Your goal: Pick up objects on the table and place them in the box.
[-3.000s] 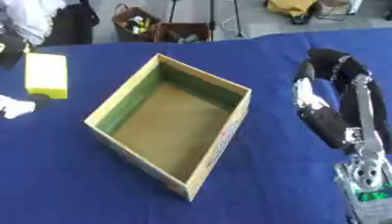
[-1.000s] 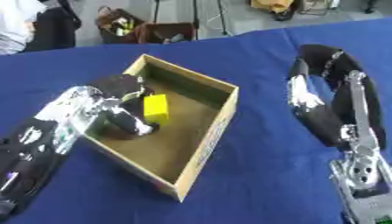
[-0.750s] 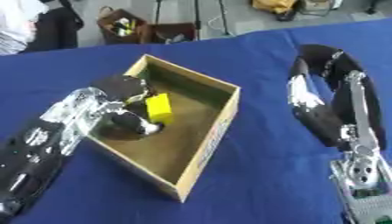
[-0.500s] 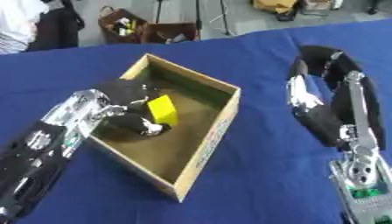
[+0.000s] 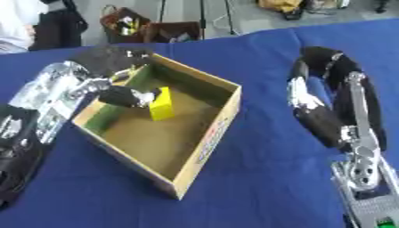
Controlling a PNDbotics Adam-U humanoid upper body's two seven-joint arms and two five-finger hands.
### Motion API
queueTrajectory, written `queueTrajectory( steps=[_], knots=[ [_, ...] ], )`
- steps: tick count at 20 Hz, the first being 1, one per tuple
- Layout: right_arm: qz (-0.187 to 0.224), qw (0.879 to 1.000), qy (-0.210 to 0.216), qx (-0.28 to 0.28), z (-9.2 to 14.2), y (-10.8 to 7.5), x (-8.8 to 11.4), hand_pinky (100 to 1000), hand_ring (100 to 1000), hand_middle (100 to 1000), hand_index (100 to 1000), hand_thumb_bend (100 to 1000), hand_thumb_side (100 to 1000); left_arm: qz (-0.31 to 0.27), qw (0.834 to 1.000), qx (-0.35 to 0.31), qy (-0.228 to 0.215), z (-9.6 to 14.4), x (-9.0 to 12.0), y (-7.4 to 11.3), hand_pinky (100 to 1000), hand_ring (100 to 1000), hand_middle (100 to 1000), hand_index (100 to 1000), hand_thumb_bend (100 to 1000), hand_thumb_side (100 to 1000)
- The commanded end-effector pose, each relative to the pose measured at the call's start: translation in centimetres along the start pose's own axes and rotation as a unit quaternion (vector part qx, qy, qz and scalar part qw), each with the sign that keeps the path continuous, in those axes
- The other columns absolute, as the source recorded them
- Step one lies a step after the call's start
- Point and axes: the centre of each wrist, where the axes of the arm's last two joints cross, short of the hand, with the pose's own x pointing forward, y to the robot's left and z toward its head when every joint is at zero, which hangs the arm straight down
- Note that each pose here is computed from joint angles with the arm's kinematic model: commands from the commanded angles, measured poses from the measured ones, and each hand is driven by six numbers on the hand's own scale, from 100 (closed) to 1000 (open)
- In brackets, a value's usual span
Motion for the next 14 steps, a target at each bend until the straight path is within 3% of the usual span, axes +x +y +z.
queueTrajectory(
  steps=[1,4,6,7,8,11,12,14],
  knots=[
    [0.003,1.0,-0.01,-0.001,-0.3,-0.3,0.5,745,678,614,746,100,422,0.004,0.999,0.045,0.019,2.7,-1.4,3.8,855,938,972,1000,349,1000],
    [0.003,1.0,-0.01,-0.003,-0.3,-0.3,0.5,745,678,614,746,100,421,0.02,0.997,0.077,0.019,4.7,-1.5,5.5,830,923,944,1000,306,1000],
    [0.004,1.0,-0.01,-0.005,-0.3,-0.4,0.4,744,679,614,746,100,421,0.033,0.992,0.12,0.017,6.3,-1.4,6.6,779,890,894,1000,219,1000],
    [0.004,1.0,-0.01,-0.006,-0.3,-0.4,0.4,744,679,614,746,100,422,0.046,0.988,0.148,0.018,7.3,-1.3,7.1,737,863,861,998,122,1000],
    [0.004,1.0,-0.011,-0.007,-0.3,-0.4,0.4,744,679,614,746,100,422,0.062,0.981,0.18,0.019,8.2,-1.2,7.6,701,841,836,980,100,1000],
    [0.004,1.0,-0.011,-0.009,-0.3,-0.5,0.4,744,679,614,746,100,422,0.096,0.969,0.228,0.02,9.9,-0.8,8.2,701,841,836,980,100,1000],
    [0.004,1.0,-0.012,-0.012,-0.4,-0.5,0.5,743,679,614,746,100,422,0.122,0.957,0.262,0.022,11.0,-0.8,8.5,566,742,733,920,100,983],
    [0.005,1.0,-0.016,-0.019,-0.5,-0.7,0.5,742,678,614,746,100,422,0.21,0.905,0.37,0.019,13.8,-0.7,8.1,518,708,695,898,100,982]
  ],
)
